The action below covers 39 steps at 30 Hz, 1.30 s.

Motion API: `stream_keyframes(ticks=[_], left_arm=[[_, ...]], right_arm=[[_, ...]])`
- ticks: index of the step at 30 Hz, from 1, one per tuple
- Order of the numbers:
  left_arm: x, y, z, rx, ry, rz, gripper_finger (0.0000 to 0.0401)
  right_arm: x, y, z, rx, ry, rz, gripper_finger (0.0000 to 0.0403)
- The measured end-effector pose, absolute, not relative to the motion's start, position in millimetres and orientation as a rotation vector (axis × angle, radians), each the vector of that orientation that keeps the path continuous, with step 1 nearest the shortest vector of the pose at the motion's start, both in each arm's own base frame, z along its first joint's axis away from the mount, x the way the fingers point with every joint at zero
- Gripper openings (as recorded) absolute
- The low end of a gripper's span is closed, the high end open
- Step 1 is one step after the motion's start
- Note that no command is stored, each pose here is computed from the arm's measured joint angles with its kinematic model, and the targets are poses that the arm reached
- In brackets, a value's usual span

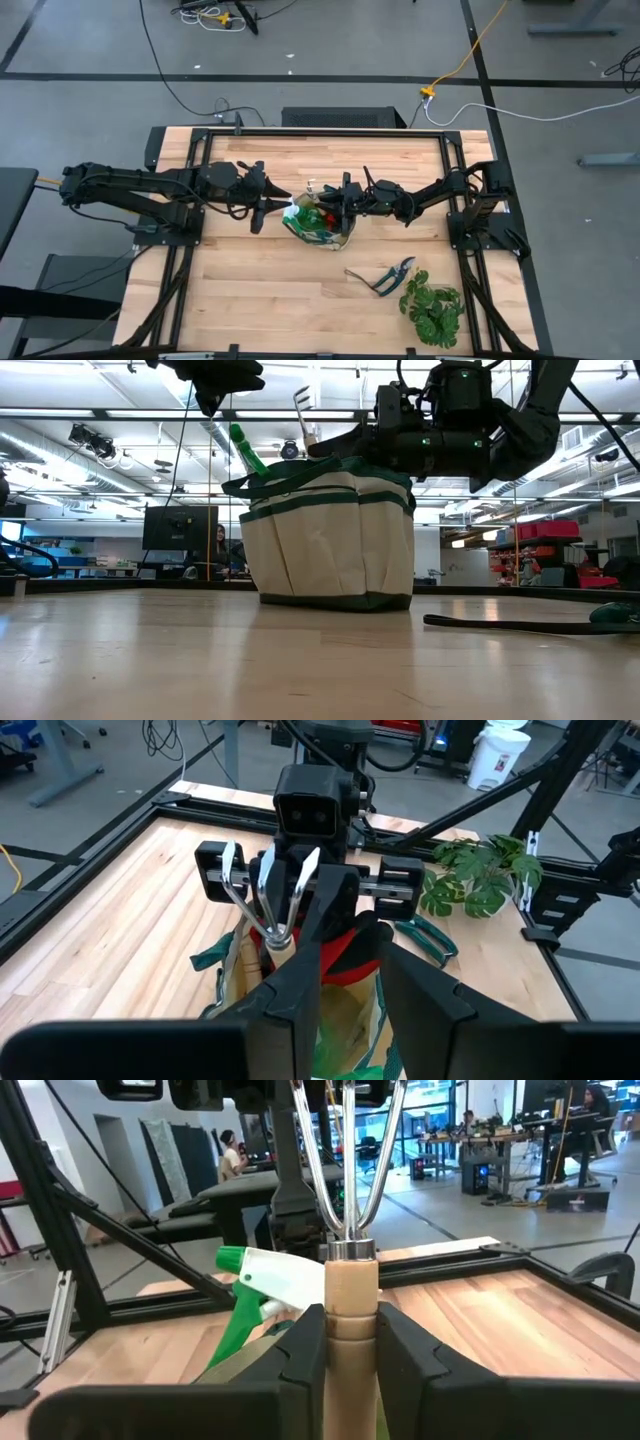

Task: Pick & Place Garden tools in Gardening bag
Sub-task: Put the brown hand rake into the green gardening bag, then put the green shear scissors into the green gardening bag

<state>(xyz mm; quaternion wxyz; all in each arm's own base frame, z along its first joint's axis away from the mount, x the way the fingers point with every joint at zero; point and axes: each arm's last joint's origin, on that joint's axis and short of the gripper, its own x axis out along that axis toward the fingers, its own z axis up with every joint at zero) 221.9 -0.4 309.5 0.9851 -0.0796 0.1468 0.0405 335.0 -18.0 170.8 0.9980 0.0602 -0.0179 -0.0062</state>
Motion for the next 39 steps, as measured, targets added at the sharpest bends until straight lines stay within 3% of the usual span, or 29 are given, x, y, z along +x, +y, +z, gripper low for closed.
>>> stream_keyframes(ticks=[21, 39], left_arm=[[221.9, -0.5, 309.6, -0.160, 0.295, 0.081, 0.0112], [221.9, -0.4, 309.6, -0.167, 0.294, 0.082, 0.0112]], right_arm=[[334.9, -17.9, 170.6, 0.121, -0.035, -0.013, 0.0100], [334.8, -17.9, 171.9, 0.119, -0.047, -0.011, 0.0196]])
